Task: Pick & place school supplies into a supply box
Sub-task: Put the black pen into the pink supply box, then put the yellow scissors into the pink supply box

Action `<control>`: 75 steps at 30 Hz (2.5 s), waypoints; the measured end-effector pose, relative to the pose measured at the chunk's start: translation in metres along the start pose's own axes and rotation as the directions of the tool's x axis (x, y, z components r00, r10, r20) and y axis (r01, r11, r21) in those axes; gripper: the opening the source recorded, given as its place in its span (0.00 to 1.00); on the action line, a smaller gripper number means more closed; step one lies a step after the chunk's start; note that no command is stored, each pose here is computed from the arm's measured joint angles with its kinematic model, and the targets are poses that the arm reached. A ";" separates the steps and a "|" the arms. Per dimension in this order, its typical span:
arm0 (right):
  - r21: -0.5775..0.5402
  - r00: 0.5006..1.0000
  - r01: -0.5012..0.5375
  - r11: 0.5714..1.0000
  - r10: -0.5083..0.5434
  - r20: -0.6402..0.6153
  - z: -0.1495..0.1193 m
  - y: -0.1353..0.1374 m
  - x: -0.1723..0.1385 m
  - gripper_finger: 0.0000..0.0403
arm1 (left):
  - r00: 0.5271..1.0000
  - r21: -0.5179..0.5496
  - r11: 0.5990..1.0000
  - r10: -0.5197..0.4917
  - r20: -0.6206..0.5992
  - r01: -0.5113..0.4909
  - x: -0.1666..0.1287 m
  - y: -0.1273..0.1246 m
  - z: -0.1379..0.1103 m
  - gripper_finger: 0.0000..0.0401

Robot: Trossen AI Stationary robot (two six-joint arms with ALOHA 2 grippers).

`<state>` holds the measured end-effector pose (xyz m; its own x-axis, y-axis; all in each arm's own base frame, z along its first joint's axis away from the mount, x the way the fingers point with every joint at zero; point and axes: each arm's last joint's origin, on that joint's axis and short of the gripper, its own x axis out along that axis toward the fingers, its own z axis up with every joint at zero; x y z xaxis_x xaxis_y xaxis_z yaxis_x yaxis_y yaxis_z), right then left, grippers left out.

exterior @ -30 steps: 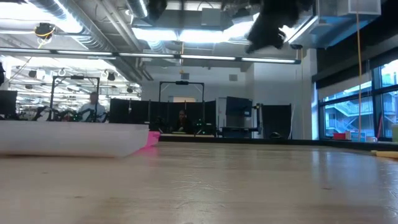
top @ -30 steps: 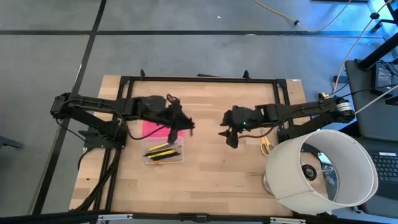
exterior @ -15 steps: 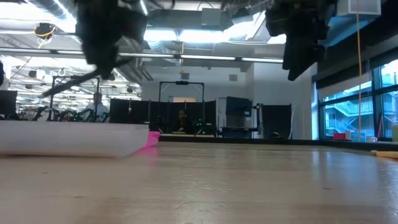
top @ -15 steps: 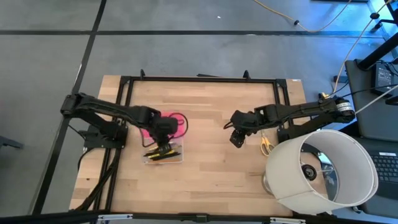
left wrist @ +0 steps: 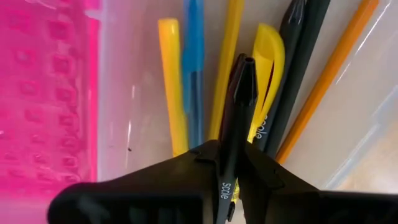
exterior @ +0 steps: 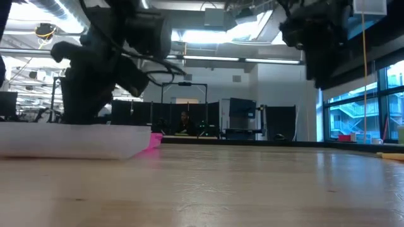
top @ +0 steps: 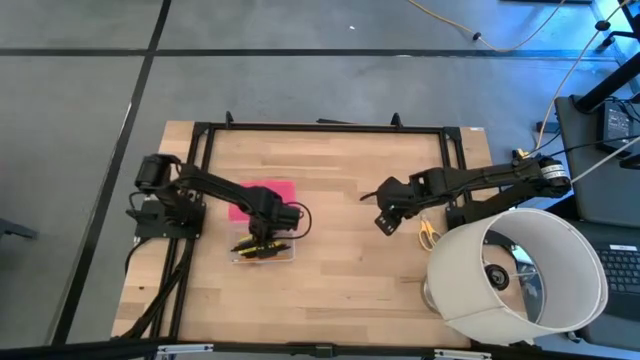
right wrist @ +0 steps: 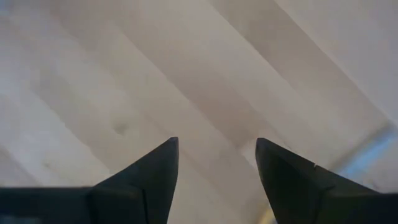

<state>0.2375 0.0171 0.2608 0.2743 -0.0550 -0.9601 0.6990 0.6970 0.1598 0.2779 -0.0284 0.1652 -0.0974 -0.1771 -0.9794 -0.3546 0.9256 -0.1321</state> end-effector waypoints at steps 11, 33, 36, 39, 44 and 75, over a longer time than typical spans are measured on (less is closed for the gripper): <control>0.043 0.970 0.158 0.986 -0.147 -0.193 -0.020 -0.020 0.011 0.54 | 0.999 -0.005 1.000 -0.001 -0.041 0.001 0.009 0.000 0.003 0.14; 0.129 0.842 0.282 0.951 -0.181 -0.508 -0.082 -0.074 0.092 0.54 | 1.000 0.004 1.000 -0.015 -0.005 0.015 -0.001 -0.001 0.000 0.23; 0.137 0.845 0.263 0.955 -0.159 -0.510 -0.085 -0.077 0.098 0.52 | 1.000 0.003 1.000 -0.015 -0.007 0.015 -0.001 0.000 -0.001 0.23; 0.143 0.851 0.245 0.959 -0.142 -0.506 -0.088 -0.080 0.104 0.48 | 1.000 -0.001 1.000 -0.015 -0.007 0.015 -0.001 0.000 -0.001 0.23; 0.148 0.857 0.215 0.965 -0.114 -0.502 -0.093 -0.083 0.110 0.36 | 1.000 -0.002 1.000 -0.022 0.007 0.022 -0.005 -0.001 -0.002 0.23; -0.163 0.977 -0.105 0.981 0.133 0.168 -0.005 -0.001 0.053 0.18 | 0.721 -0.077 0.977 -0.091 0.687 0.197 -0.113 0.011 -0.029 0.23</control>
<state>0.2480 0.0168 0.2083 0.4717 -0.0812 -0.8780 0.5494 0.8059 0.2207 0.2578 -0.0081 0.2794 0.6006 0.0179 -0.7993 -0.4375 0.8442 -0.3098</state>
